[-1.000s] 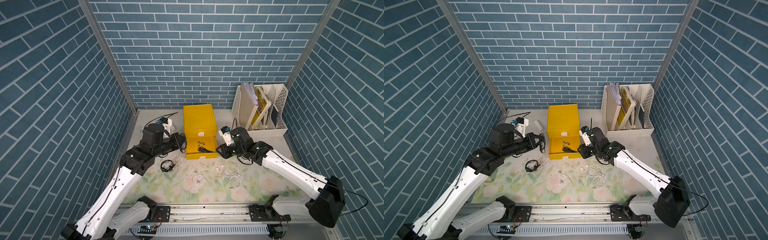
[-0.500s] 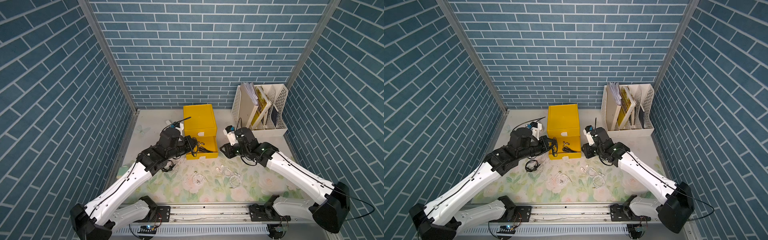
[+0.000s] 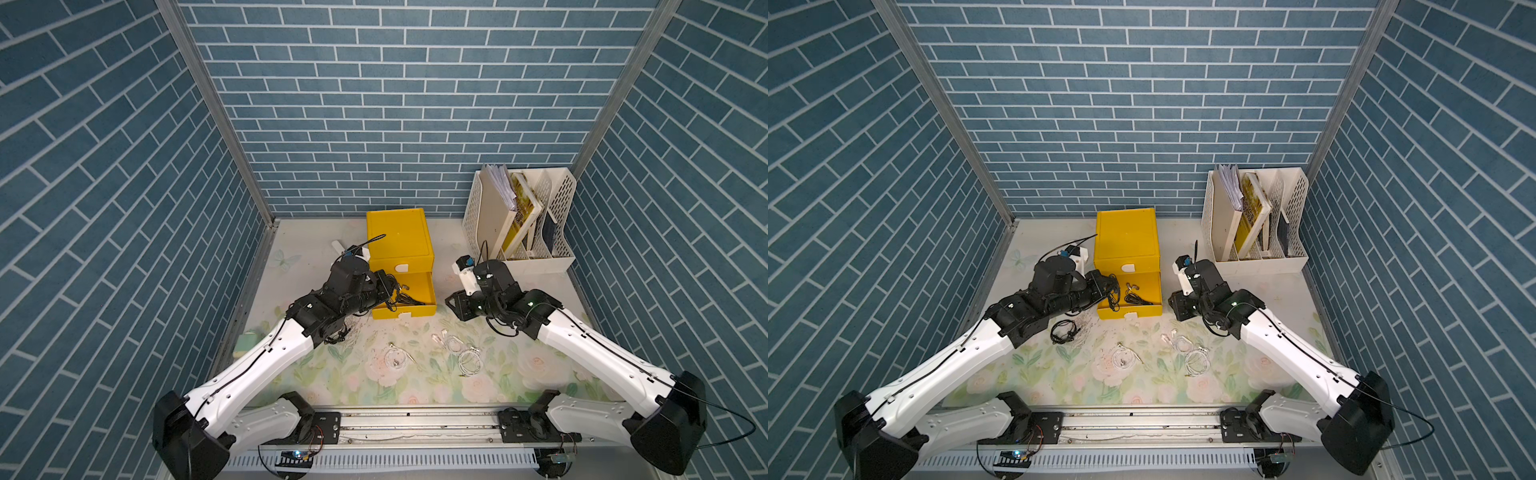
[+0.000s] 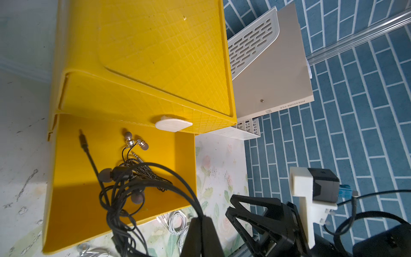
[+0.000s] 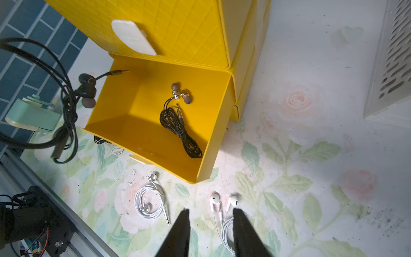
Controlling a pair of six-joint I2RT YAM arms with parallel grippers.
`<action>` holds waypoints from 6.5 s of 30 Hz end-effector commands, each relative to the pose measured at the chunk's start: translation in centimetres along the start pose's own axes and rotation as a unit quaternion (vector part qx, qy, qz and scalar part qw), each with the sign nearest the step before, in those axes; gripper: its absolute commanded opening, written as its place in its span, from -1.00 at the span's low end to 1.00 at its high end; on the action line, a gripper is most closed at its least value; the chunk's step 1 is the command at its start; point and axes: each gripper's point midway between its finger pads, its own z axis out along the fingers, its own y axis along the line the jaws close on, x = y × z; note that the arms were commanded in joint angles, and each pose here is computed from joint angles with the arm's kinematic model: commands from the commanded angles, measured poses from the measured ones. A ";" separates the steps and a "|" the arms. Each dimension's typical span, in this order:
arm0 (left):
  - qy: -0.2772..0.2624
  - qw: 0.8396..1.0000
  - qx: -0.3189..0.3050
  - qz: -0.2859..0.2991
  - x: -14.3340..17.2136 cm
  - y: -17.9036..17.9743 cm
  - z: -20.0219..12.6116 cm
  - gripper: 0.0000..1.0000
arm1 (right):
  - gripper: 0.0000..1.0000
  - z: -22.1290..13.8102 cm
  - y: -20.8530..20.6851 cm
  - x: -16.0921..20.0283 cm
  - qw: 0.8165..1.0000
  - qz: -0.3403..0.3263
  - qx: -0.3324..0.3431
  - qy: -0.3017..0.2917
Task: Place the wired earphones into the drawer by color
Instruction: Place the wired earphones in the drawer, then pick up the wired earphones from the center of the board.
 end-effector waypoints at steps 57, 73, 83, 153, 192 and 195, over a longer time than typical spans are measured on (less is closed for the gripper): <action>0.005 0.988 -0.150 0.043 0.9 8.0 8.4 -0.62 | -0.31 -0.3 -2.9 3.5 0.999 0.002 0.046 0.021; -0.016 0.991 -0.126 0.052 -0.3 5.9 4.9 0.15 | -0.31 -0.5 -2.6 3.1 0.999 0.004 0.039 0.015; -0.054 0.990 -0.109 0.078 -0.9 5.2 -3.2 0.39 | -0.29 -0.4 -1.6 2.5 1.000 0.012 0.014 0.008; 0.048 0.926 -0.374 -0.020 3.3 29.9 1.3 0.57 | -0.19 1.3 -2.2 5.5 0.999 0.029 0.008 0.038; 0.179 0.895 -0.406 0.044 6.4 31.6 0.7 -0.74 | -0.21 2.6 -2.4 6.0 0.999 0.013 0.009 0.047; 0.165 0.907 -0.385 0.044 5.7 30.3 0.7 -0.87 | -0.21 2.3 -2.5 5.8 0.999 0.016 0.013 0.043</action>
